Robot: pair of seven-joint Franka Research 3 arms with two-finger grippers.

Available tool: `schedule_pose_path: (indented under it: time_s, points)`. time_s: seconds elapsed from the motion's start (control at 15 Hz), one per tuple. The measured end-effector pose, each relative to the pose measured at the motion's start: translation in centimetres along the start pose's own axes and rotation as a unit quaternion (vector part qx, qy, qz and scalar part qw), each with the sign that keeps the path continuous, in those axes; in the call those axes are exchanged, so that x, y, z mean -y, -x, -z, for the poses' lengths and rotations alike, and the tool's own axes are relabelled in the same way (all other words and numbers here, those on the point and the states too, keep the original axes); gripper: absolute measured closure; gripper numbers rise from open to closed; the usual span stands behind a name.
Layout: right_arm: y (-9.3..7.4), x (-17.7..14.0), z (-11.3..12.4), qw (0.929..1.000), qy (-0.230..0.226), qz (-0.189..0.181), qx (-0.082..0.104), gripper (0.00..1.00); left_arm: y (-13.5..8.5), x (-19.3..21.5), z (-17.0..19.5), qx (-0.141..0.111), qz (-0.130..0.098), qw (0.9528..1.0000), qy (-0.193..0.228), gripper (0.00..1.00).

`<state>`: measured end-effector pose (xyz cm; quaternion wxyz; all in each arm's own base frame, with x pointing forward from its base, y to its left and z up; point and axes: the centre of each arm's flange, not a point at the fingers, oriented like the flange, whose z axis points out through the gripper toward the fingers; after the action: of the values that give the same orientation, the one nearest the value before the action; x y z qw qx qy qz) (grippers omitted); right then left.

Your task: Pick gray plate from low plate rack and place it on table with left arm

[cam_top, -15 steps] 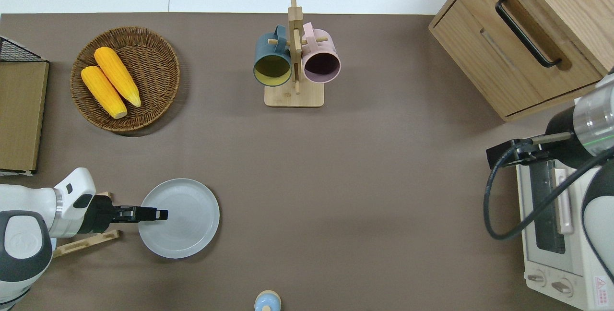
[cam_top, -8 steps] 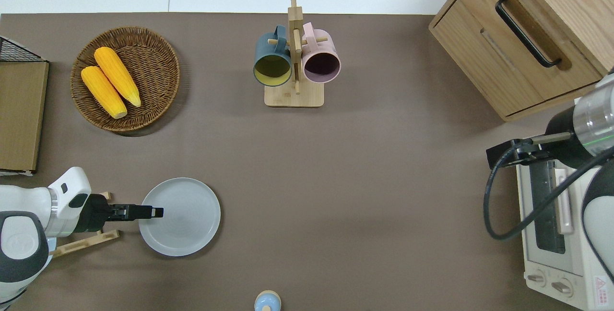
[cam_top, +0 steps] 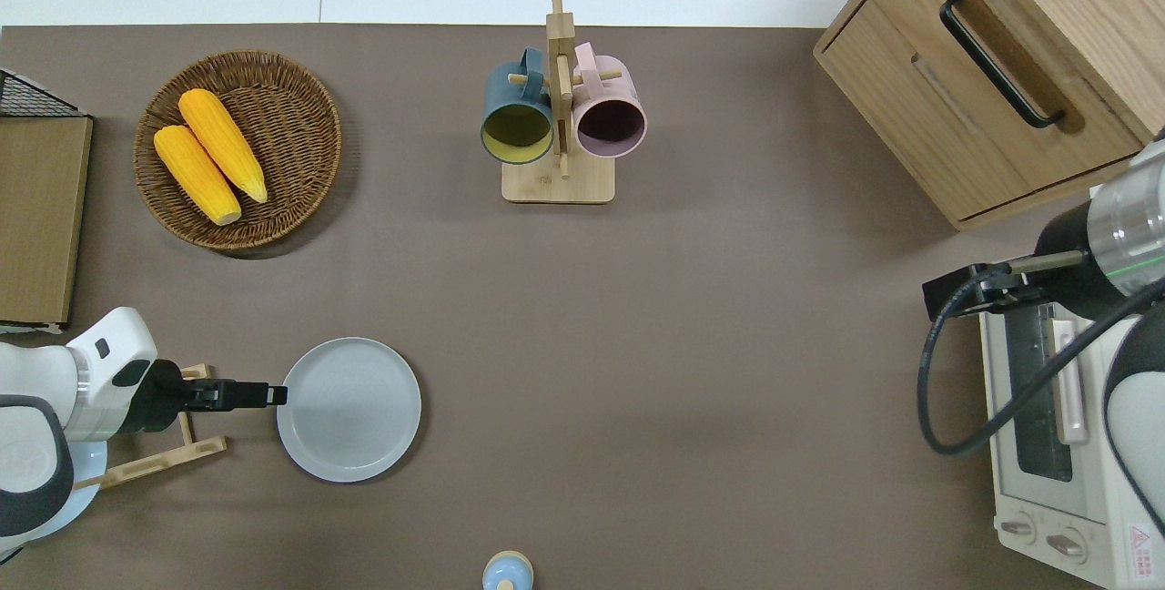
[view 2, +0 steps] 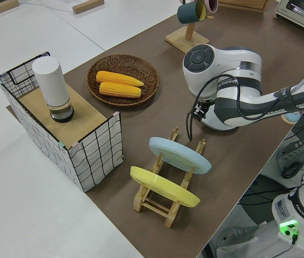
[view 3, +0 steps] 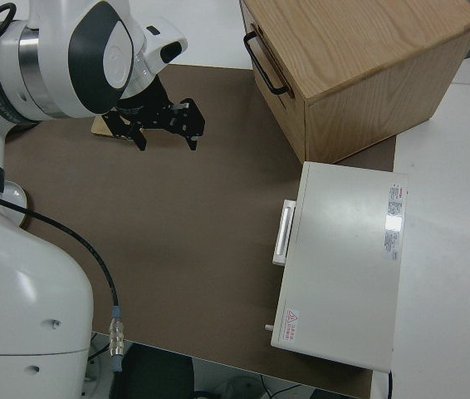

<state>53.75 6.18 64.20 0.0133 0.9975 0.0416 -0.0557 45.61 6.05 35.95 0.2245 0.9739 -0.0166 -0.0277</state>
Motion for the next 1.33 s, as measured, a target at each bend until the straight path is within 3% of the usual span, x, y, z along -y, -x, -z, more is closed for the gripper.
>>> schedule_pose_path:
  time_s: [0.27,0.6,1.0,1.33]
  points:
    - [0.0,0.0,0.0,1.0000,0.000,0.000,0.000,0.01,-1.3,-2.1,3.0,-0.005,0.018,0.9977,-0.065,0.04]
    - [0.0,0.0,0.0,1.0000,0.000,0.000,0.000,0.01,-2.8,-7.5,8.0,0.006,0.021,0.9897,-0.142,0.01]
    - [0.0,0.0,0.0,1.0000,0.000,0.000,0.000,0.01,-3.5,-10.5,14.6,0.002,0.007,0.9800,-0.199,0.01]
    - [0.0,0.0,0.0,1.0000,0.000,0.000,0.000,0.01,-3.9,-12.7,17.3,-0.009,-0.012,0.9736,-0.228,0.00]
